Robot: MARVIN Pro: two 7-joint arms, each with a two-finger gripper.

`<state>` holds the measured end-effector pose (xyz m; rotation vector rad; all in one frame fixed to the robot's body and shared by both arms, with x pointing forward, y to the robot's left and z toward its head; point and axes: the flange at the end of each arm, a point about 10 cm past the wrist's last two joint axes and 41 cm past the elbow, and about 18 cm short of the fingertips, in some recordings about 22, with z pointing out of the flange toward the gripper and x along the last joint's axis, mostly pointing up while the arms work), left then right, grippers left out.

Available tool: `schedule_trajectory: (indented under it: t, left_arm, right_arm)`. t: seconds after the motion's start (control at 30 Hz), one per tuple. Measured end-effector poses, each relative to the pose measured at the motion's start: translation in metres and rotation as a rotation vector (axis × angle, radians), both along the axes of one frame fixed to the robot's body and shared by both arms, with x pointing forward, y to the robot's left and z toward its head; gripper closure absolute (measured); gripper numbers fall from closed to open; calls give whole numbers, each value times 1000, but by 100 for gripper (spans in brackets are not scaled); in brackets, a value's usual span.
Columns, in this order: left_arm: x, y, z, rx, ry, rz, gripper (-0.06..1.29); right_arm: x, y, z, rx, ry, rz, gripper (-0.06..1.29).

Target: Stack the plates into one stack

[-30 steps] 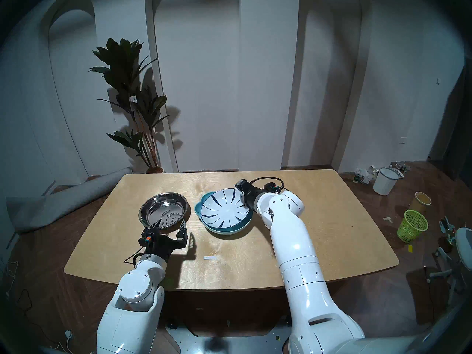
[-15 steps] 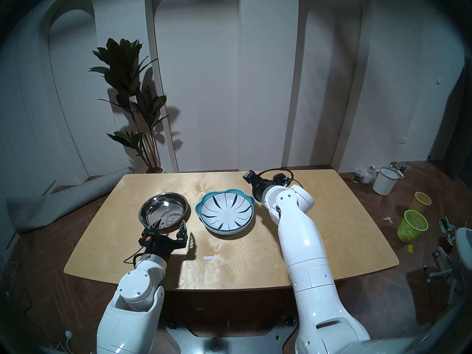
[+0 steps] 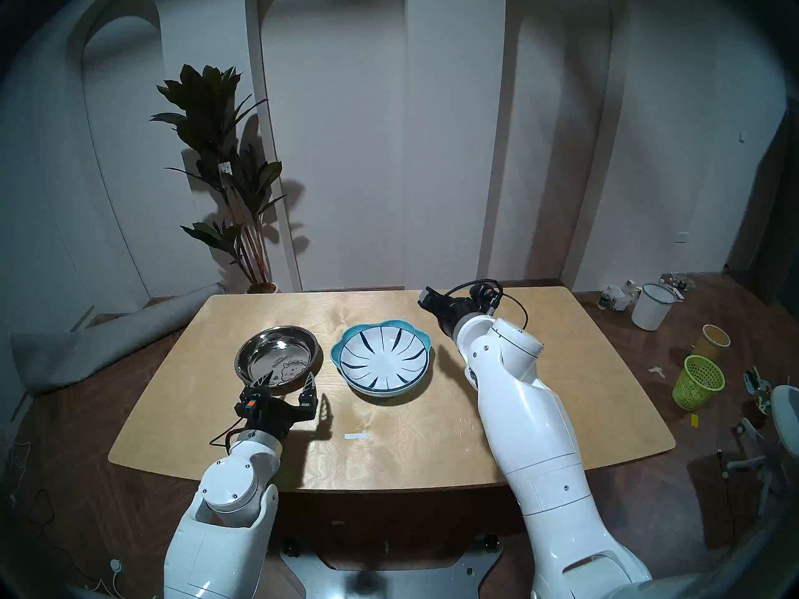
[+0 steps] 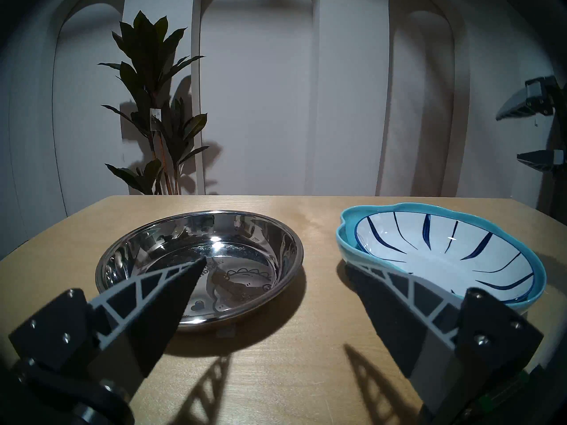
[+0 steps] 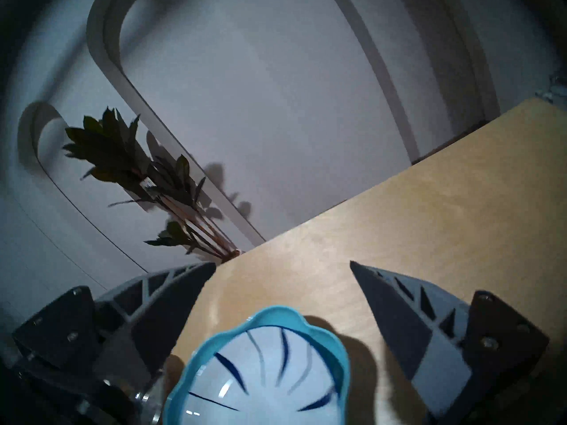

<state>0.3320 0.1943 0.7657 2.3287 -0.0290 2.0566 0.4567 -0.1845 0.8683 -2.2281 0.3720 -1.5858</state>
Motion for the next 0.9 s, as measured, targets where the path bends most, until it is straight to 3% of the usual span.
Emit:
schedule_trajectory:
  t: [0.3, 0.5, 0.9]
  left_arm:
    - [2, -1, 3, -2, -8, -6, 1]
    - [2, -6, 4, -6, -11, -20, 1]
    - [10, 3, 10, 12, -34, 6, 1]
  right_arm:
    - [-20, -55, -6, -182, -115, -68, 2]
    - [-30, -83, -4, -282, -211, -51, 2]
    - [-43, -122, -18, -336, -321, -8, 2]
